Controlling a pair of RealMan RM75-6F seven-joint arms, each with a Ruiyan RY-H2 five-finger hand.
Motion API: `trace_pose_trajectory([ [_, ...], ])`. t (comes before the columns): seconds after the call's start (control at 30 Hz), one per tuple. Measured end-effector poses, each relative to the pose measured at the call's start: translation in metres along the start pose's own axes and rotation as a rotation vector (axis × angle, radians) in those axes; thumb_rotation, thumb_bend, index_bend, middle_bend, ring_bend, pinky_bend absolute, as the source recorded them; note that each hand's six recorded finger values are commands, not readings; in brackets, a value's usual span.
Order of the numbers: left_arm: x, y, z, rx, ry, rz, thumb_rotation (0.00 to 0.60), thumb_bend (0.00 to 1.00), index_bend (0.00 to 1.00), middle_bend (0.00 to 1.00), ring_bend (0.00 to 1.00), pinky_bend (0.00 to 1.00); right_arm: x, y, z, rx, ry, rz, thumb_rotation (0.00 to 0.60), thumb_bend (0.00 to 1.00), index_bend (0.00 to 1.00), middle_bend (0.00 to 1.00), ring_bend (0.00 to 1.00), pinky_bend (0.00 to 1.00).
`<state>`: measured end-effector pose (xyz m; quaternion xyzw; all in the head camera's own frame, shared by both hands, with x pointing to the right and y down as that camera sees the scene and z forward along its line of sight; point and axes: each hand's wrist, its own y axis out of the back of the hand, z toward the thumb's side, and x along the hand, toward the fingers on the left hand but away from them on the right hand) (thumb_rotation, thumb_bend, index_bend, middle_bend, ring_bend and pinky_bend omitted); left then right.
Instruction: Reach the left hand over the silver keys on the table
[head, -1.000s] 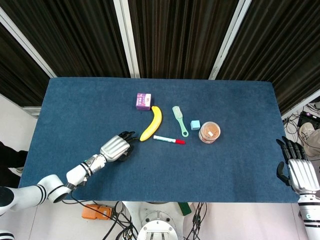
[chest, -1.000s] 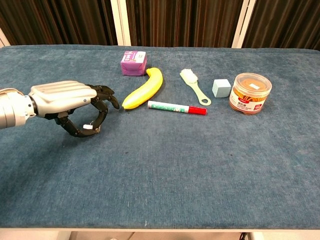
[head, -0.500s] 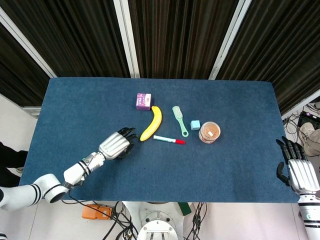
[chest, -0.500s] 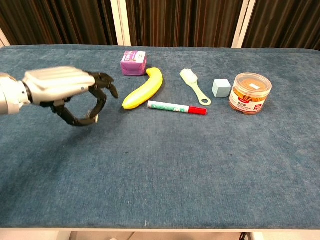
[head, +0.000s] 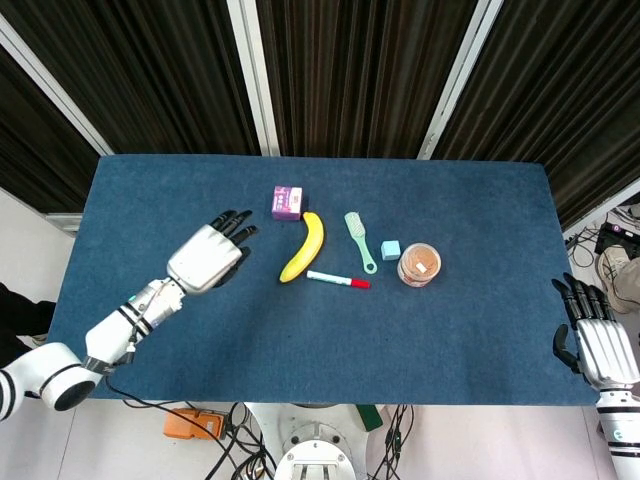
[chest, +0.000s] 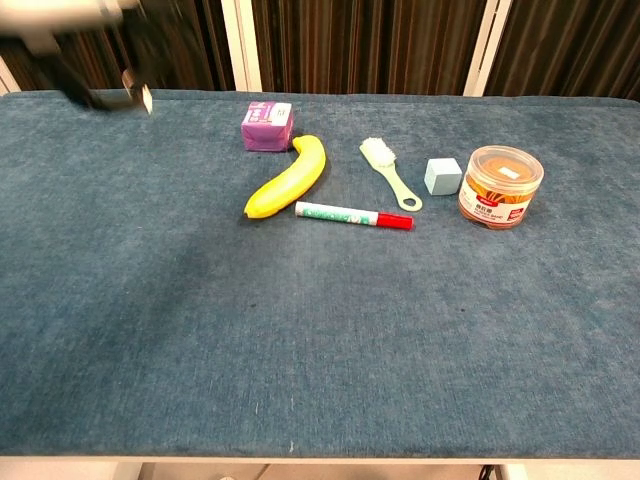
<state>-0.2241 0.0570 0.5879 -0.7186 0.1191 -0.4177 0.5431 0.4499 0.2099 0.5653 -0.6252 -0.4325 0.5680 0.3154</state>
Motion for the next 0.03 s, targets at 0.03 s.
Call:
trace_pose_trajectory([
  [0.03, -0.0036, 0.0119, -0.0051, 0.014, 0.02, 0.012, 0.6, 0.39, 0.64, 0.21, 0.06, 0.16, 0.0, 0.0002, -0.0002, 0.0, -0.001, -0.001, 0.6, 0.96, 0.13, 0.02, 0.02, 0.01],
])
